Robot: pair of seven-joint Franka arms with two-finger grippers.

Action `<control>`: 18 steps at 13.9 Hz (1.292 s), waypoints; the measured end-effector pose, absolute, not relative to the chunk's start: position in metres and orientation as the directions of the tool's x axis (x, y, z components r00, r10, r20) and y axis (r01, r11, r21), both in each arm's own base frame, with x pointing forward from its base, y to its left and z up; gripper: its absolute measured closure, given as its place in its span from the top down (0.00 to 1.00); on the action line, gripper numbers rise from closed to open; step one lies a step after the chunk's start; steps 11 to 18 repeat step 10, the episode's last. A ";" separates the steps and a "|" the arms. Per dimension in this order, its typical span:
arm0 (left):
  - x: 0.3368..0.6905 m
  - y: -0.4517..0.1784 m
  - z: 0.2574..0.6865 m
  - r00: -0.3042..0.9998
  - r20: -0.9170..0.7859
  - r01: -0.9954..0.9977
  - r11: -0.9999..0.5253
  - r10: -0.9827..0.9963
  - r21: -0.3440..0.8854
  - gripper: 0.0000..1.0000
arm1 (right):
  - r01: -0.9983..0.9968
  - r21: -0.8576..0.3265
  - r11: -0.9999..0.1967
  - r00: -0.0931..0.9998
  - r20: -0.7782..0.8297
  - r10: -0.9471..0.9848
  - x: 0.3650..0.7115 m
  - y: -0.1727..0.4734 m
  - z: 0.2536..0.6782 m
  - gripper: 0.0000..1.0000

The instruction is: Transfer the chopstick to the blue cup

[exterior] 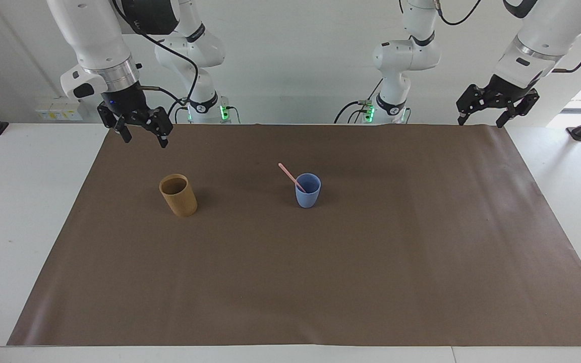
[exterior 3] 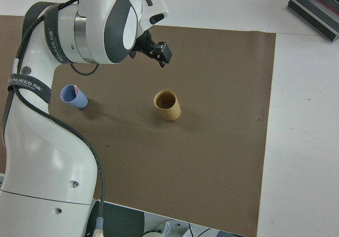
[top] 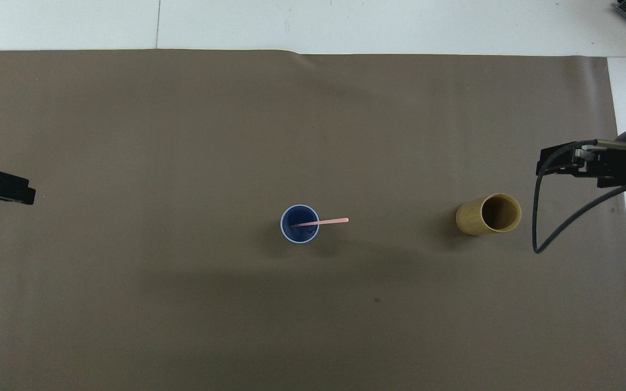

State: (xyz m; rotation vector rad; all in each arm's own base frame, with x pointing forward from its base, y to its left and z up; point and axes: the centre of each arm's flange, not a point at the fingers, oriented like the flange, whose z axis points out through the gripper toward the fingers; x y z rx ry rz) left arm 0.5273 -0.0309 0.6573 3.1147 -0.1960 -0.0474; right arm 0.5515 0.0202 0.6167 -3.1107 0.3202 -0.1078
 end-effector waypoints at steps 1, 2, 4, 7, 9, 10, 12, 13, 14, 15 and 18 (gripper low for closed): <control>0.527 -0.031 0.657 0.992 -0.029 -0.125 -0.992 -0.126 0.022 1.00 | -0.198 -0.019 -0.980 0.978 0.067 -0.199 0.552 0.021 0.616 1.00; 0.527 -0.031 0.657 0.992 -0.029 -0.125 -0.992 -0.126 0.022 1.00 | -0.181 -0.018 -0.983 0.981 0.067 -0.182 0.552 0.020 0.616 1.00; 0.527 -0.031 0.657 0.992 -0.029 -0.125 -0.992 -0.126 0.022 1.00 | -0.155 -0.015 -0.988 0.986 0.066 -0.155 0.552 0.017 0.616 1.00; 0.527 -0.031 0.657 0.992 -0.029 -0.125 -0.992 -0.126 0.022 1.00 | -0.149 -0.014 -0.989 0.987 0.066 -0.150 0.552 0.016 0.616 1.00; 0.527 -0.031 0.657 0.992 -0.029 -0.125 -0.992 -0.126 0.022 1.00 | -0.148 -0.014 -0.989 0.987 0.066 -0.149 0.552 0.017 0.616 1.00; 0.527 -0.031 0.657 0.992 -0.029 -0.125 -0.992 -0.126 0.022 1.00 | -0.144 -0.013 -0.989 0.987 0.066 -0.145 0.552 0.019 0.616 1.00; 0.527 -0.031 0.657 0.992 -0.029 -0.125 -0.992 -0.126 0.022 1.00 | -0.144 -0.013 -0.989 0.987 0.066 -0.145 0.552 0.019 0.616 1.00; 0.527 -0.031 0.657 0.992 -0.029 -0.125 -0.992 -0.126 0.022 1.00 | -0.144 -0.013 -0.989 0.987 0.066 -0.145 0.552 0.019 0.616 1.00; 0.527 -0.031 0.657 0.992 -0.029 -0.125 -0.992 -0.126 0.022 1.00 | -0.144 -0.013 -0.989 0.987 0.066 -0.145 0.552 0.019 0.616 1.00; 0.527 -0.031 0.657 0.992 -0.029 -0.125 -0.992 -0.126 0.022 1.00 | -0.144 -0.013 -0.989 0.987 0.066 -0.145 0.552 0.019 0.616 1.00; 0.527 -0.031 0.657 0.992 -0.029 -0.125 -0.992 -0.126 0.022 1.00 | -0.144 -0.013 -0.989 0.987 0.066 -0.145 0.552 0.019 0.616 1.00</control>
